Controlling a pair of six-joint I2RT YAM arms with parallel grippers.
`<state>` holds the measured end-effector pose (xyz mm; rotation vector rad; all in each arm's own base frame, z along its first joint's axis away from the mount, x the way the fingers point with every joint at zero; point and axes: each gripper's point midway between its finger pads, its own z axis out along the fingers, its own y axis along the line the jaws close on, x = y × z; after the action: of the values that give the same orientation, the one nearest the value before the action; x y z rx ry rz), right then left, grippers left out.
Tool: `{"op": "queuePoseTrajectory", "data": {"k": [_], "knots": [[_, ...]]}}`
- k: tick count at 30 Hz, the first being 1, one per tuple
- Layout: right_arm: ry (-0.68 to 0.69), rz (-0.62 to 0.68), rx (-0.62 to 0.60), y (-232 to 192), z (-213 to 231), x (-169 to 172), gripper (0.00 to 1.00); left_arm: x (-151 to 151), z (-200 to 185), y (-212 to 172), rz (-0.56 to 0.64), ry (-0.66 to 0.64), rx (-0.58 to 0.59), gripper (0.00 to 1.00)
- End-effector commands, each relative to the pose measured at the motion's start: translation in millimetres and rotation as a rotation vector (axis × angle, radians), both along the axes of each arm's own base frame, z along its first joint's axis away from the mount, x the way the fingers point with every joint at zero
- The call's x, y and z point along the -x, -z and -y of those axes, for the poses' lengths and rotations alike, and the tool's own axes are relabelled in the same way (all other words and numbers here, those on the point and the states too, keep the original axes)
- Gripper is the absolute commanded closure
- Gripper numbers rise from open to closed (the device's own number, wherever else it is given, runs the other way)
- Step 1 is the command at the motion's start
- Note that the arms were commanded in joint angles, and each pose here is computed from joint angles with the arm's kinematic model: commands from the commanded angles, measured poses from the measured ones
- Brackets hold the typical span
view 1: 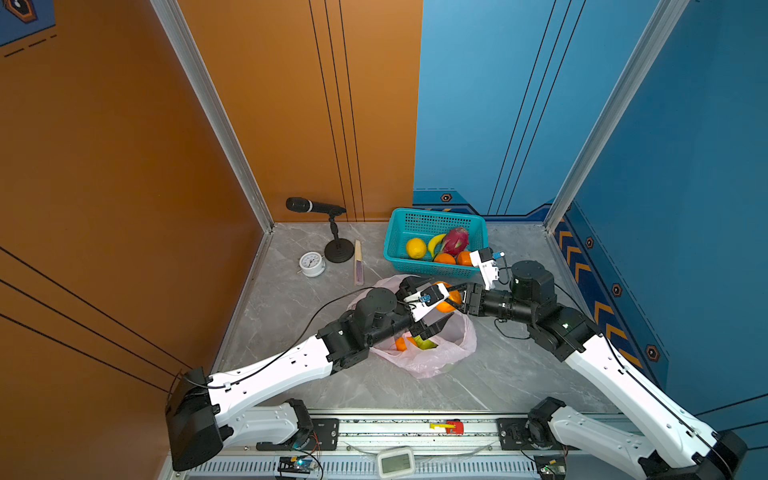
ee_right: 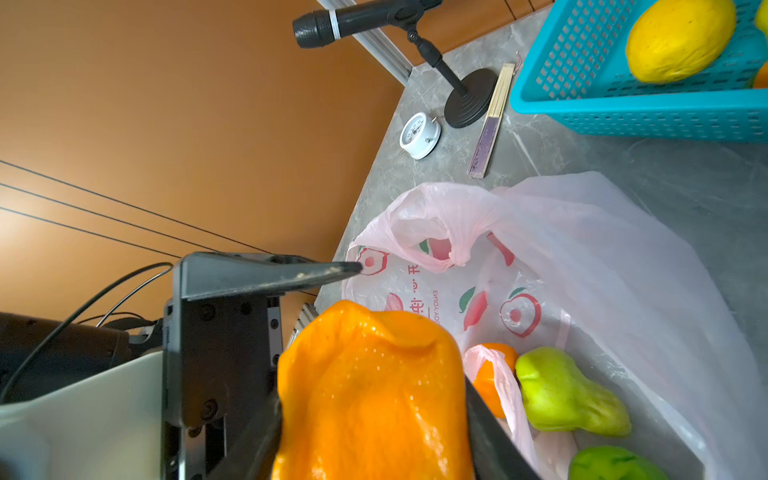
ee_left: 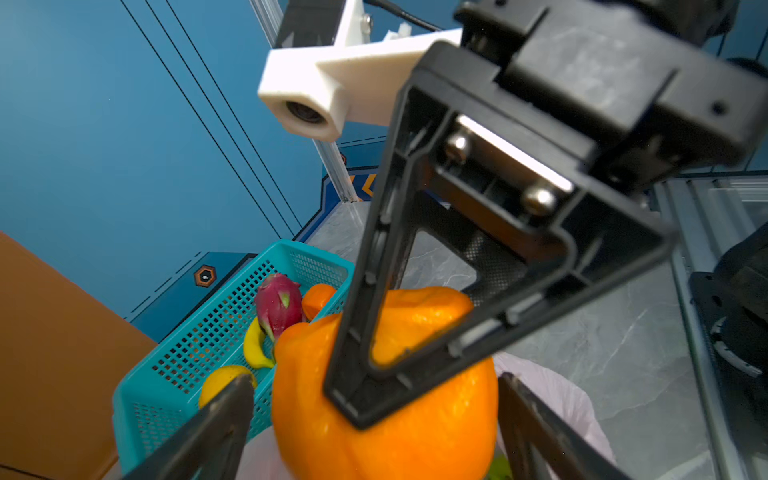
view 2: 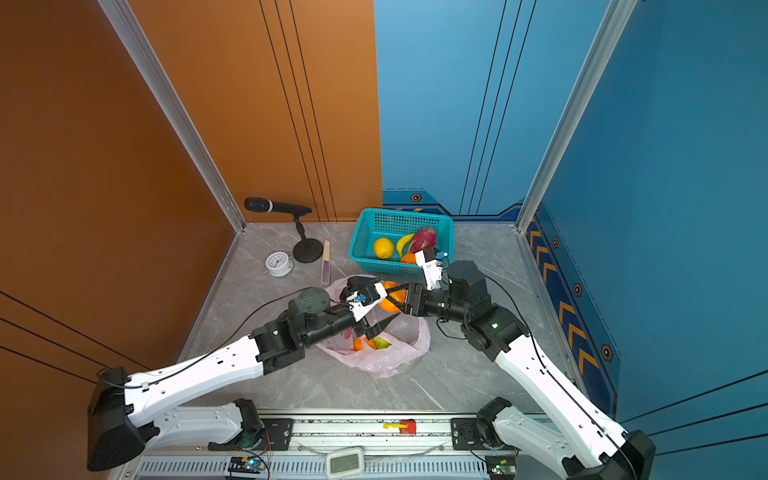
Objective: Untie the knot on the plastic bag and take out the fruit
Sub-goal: 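Grasp the orange fruit with the right gripper while the left gripper holds it, then carry the orange fruit over the teal basket with the right gripper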
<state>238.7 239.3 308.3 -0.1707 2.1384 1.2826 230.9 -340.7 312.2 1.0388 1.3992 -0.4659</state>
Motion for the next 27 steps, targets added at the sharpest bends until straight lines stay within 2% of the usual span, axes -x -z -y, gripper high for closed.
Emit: {"op": "queuePoseTrajectory", "data": {"k": [1,13,21,27], "knots": [[0.061,0.069,-0.046,-28.2,7.6,-15.7,0.58,-4.5,-17.3,-2.5,0.000,-0.083,0.001,0.05],[0.242,0.173,-0.047,-58.9,45.5,-69.6,0.59,6.0,-50.4,-9.4,-0.047,-0.145,0.043,0.04],[0.371,0.226,0.079,-65.7,63.2,-120.6,0.58,1.3,-66.5,6.4,-0.117,-0.230,0.018,0.03],[0.424,0.213,0.178,-57.5,73.4,-161.5,0.58,-0.2,-69.3,7.1,-0.124,-0.237,0.020,0.03]]}}
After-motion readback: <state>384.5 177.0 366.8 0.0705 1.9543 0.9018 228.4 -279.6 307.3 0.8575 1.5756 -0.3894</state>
